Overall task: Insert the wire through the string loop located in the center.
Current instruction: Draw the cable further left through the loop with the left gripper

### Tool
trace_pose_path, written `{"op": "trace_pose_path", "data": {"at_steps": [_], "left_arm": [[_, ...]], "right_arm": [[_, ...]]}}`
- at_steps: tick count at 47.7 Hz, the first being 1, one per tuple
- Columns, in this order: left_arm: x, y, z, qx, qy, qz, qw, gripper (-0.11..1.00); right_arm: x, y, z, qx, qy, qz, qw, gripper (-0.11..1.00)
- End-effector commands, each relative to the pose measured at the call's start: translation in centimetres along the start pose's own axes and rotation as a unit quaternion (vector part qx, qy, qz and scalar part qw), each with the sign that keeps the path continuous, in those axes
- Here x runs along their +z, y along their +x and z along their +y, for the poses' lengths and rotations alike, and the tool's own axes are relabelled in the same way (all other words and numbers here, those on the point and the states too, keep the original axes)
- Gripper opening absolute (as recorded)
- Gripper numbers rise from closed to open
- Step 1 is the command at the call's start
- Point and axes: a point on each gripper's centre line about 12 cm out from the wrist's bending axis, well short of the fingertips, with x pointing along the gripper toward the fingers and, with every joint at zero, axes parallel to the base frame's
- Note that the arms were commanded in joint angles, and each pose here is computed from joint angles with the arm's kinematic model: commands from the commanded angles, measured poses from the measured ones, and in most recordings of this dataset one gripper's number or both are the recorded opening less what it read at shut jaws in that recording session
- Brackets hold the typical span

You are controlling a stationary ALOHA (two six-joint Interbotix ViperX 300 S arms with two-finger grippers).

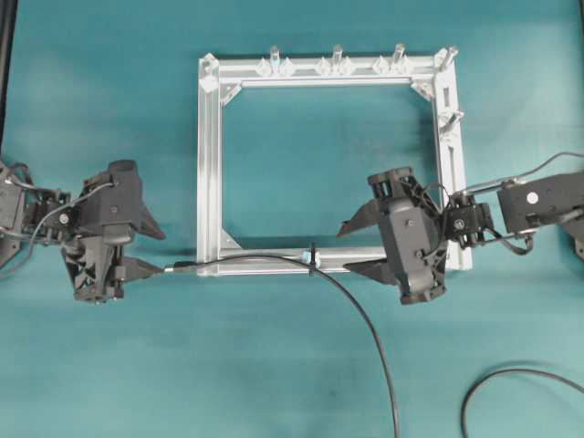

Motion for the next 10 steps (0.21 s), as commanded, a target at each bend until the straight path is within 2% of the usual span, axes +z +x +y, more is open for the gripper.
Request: {"op": "trace_pose_path", "data": {"at_steps": [1,10], "left_arm": [[1.3,-0.6,-0.4,-0.008,0.006,-0.025,0.9996,0.66],[2.5,-2.0,-0.1,-0.008,-0.002,-0.060,0.9981,0.66]], "right_arm": [[1.3,-0.5,0.0,0.000,0.000,-0.022,0.9998,0.55],[1.6,-0.7,0.0,0.000,0.000,-0.028,0.9996,0.55]]}}
